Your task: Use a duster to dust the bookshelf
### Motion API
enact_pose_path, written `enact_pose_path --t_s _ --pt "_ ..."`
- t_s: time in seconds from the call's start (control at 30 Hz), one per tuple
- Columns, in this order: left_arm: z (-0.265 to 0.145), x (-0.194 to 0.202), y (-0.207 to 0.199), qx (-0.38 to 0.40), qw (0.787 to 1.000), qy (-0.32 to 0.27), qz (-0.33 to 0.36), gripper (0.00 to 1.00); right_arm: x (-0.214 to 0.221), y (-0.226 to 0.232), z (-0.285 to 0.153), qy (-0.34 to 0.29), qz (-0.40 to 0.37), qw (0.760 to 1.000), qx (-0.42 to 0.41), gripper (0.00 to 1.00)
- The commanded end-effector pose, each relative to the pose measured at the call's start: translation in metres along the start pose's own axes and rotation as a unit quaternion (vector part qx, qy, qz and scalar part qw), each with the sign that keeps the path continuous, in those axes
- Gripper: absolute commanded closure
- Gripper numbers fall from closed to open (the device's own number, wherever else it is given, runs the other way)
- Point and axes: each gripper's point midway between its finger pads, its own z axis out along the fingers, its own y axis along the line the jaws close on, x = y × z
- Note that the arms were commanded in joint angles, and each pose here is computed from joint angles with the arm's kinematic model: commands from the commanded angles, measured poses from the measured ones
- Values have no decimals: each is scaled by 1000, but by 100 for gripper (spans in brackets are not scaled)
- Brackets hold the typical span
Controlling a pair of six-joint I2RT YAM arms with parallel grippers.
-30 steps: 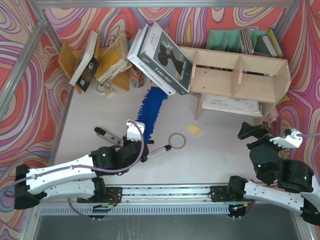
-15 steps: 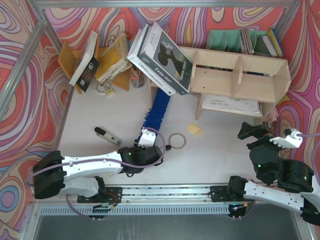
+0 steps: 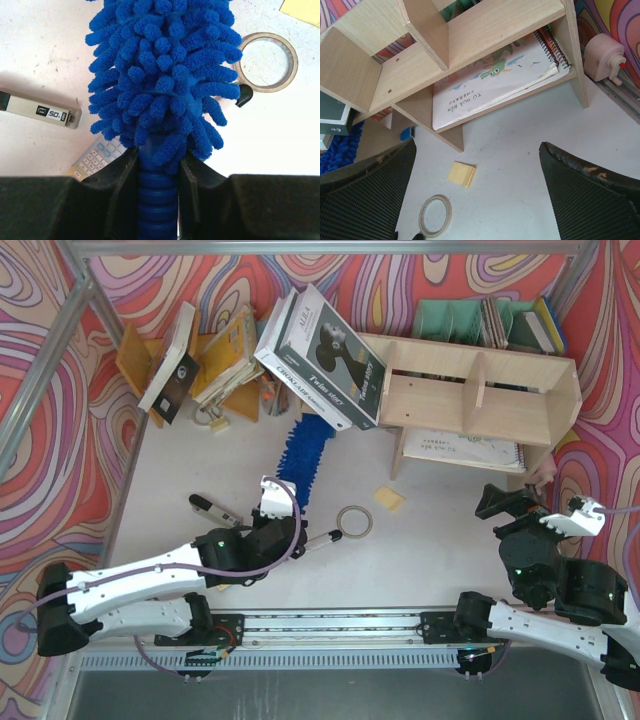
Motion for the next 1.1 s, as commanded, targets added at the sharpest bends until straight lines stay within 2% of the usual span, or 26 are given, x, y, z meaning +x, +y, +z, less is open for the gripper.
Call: enact_pose_path --t_s 0.0,0.27,0.4,0.53,0.8,1.07 --pt "4 -8 11 -30 999 -20 3 100 -1 -2 1 -7 4 1000 2 1" --pt "33 49 0 -50 997 58 13 100 -1 -2 1 -7 6 1000 1 1" --pt "42 65 -7 -54 994 87 26 100 0 -2 1 -6 4 1000 1 1" --pt "39 50 -12 -39 996 71 28 100 0 -2 1 -6 3 1000 1 1" --pt "4 -9 10 -31 999 -17 -8 100 0 -2 0 -5 9 1000 0 1" --pt "-14 -31 21 -38 999 -31 -11 100 0 -2 1 -5 6 1000 0 1"
